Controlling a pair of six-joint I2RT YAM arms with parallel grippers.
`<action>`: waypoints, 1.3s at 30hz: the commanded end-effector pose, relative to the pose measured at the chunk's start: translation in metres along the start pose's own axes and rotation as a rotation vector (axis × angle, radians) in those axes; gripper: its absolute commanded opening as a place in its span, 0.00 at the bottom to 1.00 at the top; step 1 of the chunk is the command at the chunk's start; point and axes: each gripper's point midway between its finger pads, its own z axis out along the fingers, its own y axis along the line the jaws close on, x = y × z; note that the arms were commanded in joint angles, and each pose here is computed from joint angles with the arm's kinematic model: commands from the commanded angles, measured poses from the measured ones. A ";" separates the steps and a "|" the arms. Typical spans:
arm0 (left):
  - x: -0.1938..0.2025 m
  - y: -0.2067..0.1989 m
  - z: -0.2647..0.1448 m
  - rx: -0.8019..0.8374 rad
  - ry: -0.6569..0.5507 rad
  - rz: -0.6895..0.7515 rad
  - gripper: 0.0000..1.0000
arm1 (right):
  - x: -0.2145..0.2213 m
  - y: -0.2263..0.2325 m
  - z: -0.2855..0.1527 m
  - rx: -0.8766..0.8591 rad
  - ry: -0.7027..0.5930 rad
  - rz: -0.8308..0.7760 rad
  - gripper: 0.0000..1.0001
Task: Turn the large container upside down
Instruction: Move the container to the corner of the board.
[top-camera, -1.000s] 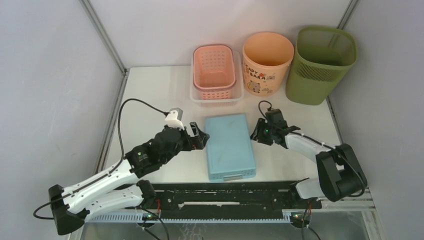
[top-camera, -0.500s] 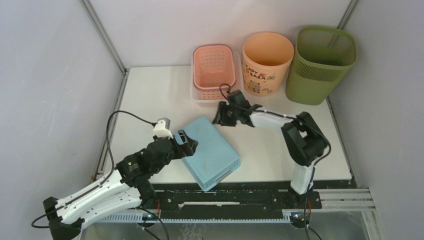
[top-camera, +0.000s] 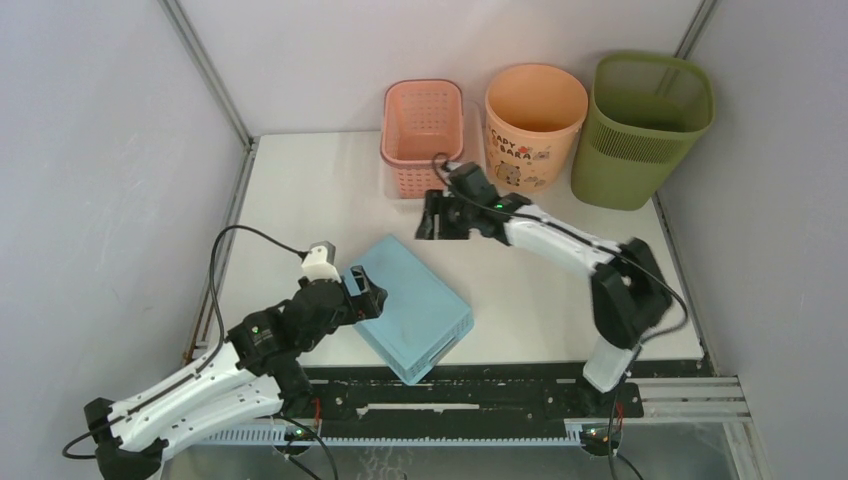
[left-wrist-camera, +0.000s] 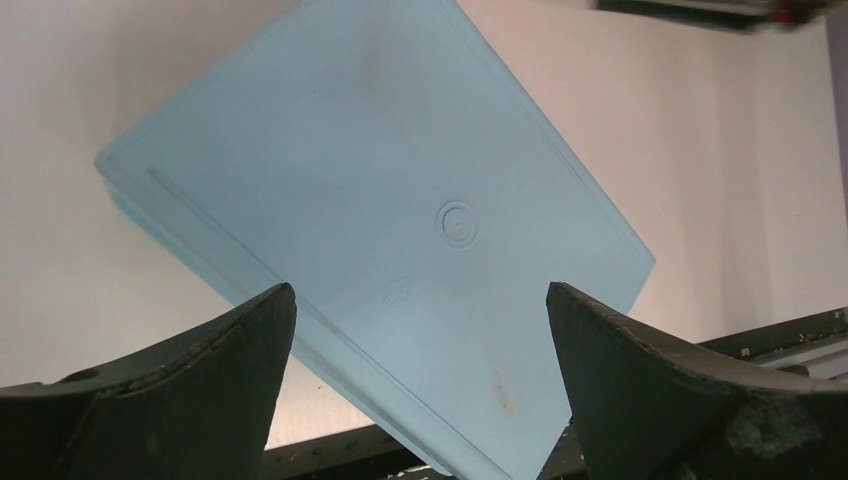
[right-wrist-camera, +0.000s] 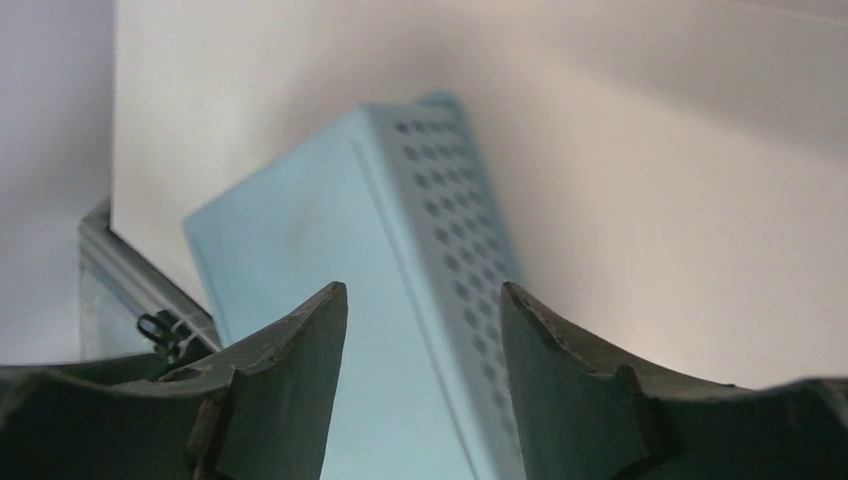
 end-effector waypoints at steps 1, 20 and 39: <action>-0.017 -0.015 -0.008 0.034 -0.021 -0.015 1.00 | -0.002 -0.024 -0.075 0.141 -0.109 -0.068 0.66; -0.010 -0.023 0.001 0.041 0.017 -0.003 0.98 | 0.155 -0.077 -0.110 0.133 -0.058 0.070 0.57; 0.008 0.042 -0.029 -0.134 0.025 -0.142 1.00 | 0.095 0.013 -0.002 -0.092 0.017 0.029 0.58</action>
